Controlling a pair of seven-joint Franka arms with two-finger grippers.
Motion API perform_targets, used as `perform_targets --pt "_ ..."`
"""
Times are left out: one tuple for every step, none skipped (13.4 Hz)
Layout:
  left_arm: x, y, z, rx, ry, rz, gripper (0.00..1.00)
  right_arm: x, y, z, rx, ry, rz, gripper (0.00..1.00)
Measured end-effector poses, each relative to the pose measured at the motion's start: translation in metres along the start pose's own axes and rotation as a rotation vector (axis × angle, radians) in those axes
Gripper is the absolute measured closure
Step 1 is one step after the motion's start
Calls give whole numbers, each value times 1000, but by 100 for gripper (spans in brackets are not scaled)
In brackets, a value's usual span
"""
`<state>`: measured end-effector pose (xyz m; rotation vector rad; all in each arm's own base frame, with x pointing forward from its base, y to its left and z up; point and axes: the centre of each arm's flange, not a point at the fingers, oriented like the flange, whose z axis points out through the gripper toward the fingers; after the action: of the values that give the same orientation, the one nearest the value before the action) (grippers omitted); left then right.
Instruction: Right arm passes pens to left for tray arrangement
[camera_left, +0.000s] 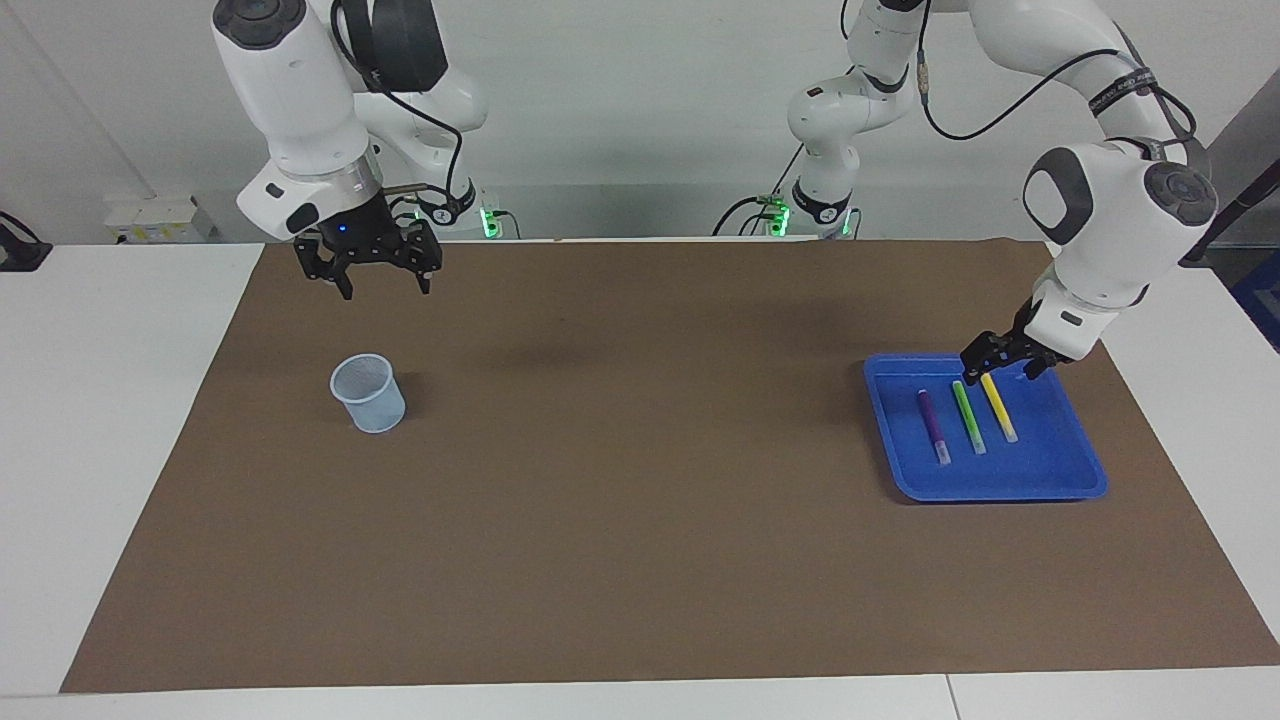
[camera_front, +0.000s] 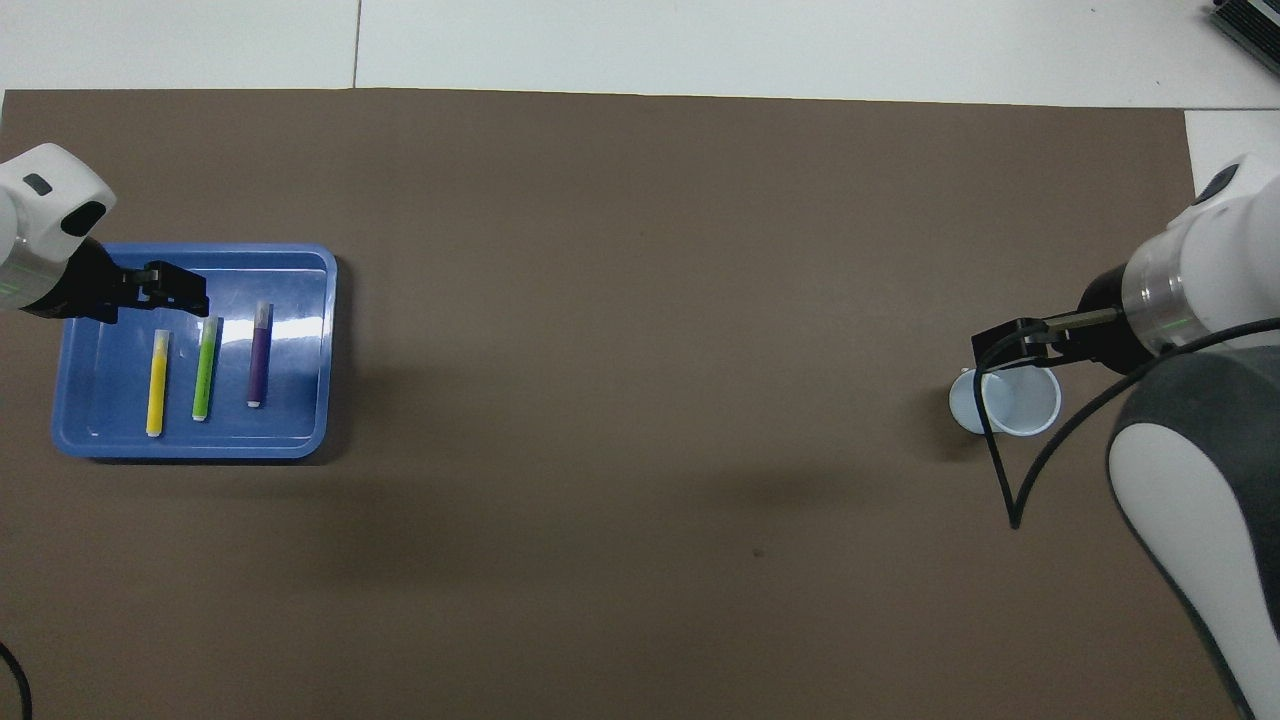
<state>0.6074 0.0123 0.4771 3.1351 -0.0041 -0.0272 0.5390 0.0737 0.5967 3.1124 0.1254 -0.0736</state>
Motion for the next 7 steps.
perform_targets --pt "1 15 -12 2 13 12 0 -3 2 -6 0 -11 4 0" --pt "1 28 -23 4 28 12 0 -3 6 -7 0 -16 12 0" --pt "0 37 -33 5 38 8 0 -3 10 -6 1 -20 18 0" --pt "-2 44 -41 8 50 6 0 -3 12 -5 1 -23 22 0" --pt "-4 48 -49 12 60 5 0 -3 13 -4 1 -23 23 0" --pt "-5 45 -59 19 67 -2 0 -3 12 -4 2 -23 23 0" --pt "-7 37 -72 30 69 -15 0 -3 12 -4 3 -23 22 0"
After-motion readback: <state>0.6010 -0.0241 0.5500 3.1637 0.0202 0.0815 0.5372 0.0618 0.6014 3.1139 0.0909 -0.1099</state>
